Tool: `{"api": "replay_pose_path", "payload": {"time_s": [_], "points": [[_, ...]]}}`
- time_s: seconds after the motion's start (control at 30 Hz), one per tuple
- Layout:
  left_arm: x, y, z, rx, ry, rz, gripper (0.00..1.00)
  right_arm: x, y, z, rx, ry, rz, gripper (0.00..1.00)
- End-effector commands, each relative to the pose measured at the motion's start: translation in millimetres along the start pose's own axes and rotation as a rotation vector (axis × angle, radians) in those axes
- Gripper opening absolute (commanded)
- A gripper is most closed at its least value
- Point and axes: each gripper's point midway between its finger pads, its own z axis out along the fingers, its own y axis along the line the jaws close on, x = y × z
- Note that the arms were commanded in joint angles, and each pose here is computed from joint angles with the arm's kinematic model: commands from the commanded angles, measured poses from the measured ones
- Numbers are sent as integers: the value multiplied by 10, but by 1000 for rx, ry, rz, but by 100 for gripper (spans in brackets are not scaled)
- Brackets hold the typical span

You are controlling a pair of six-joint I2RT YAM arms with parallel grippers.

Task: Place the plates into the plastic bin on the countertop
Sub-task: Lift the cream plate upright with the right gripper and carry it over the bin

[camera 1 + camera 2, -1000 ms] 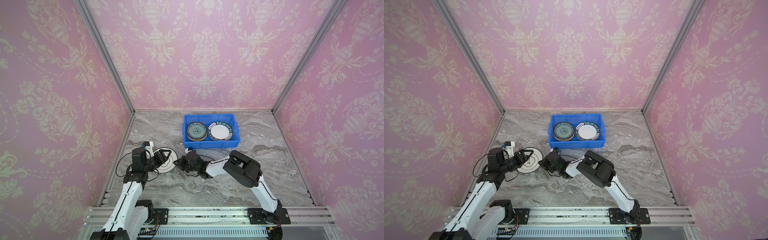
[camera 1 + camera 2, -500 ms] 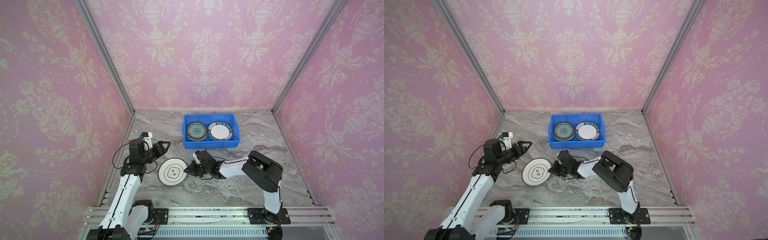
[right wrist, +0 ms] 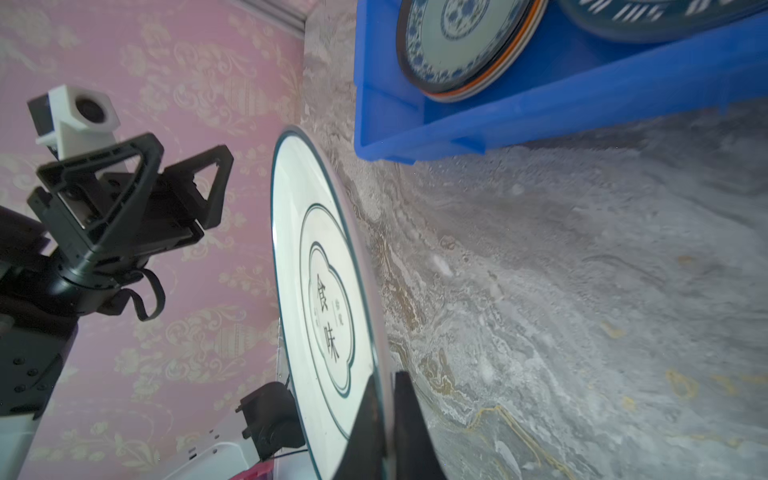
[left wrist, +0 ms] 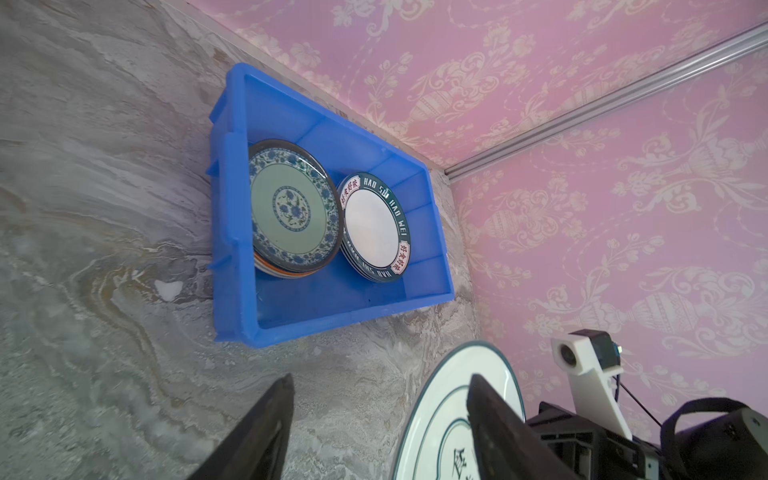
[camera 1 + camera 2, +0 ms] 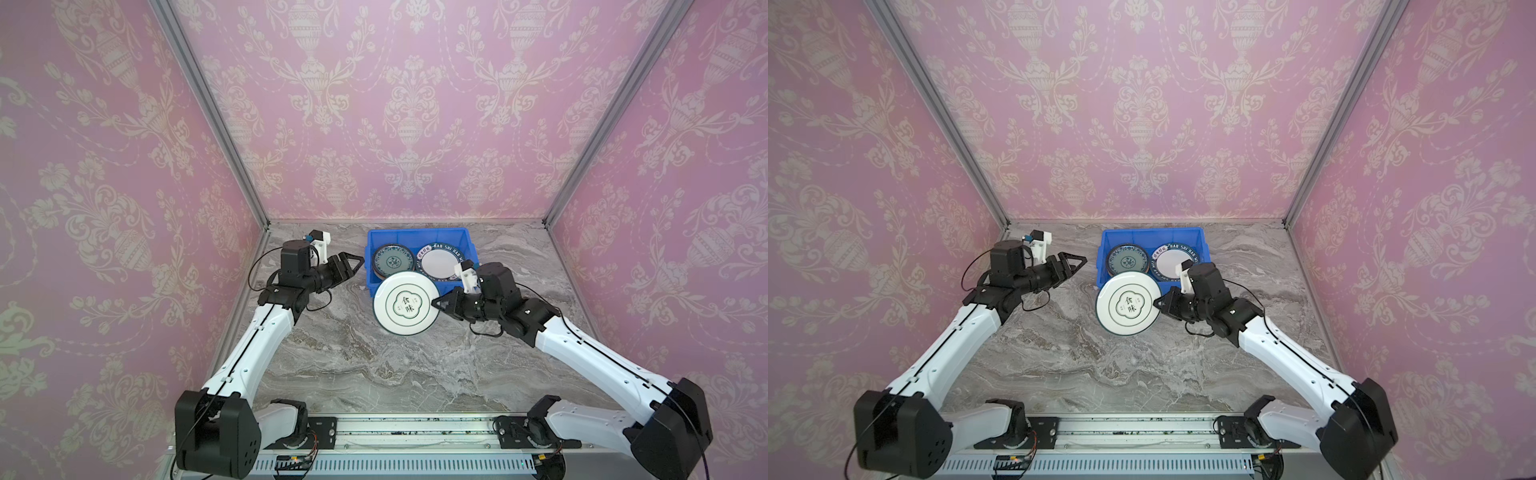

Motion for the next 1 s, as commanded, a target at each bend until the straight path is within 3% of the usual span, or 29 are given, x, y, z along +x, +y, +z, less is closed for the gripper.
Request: {"api": "replay_pose_path", "payload": {"time_s": [0.0, 0.2, 0.47, 0.63, 0.97], "points": [[-50, -268, 183, 82, 39, 32, 63, -214, 17, -185, -19, -1, -12, 0], [-36, -497, 503, 142, 103, 29, 58, -869, 62, -234, -122, -76, 64, 0], [83, -604, 1008, 221, 164, -34, 55, -1229, 8, 48, -177, -67, 101, 0], [87, -481, 1217, 194, 180, -66, 44, -1337, -52, 61, -186, -90, 112, 0], [0, -451, 1389, 177, 194, -78, 0, -1368, -305, 196, -149, -87, 146, 0]]}}
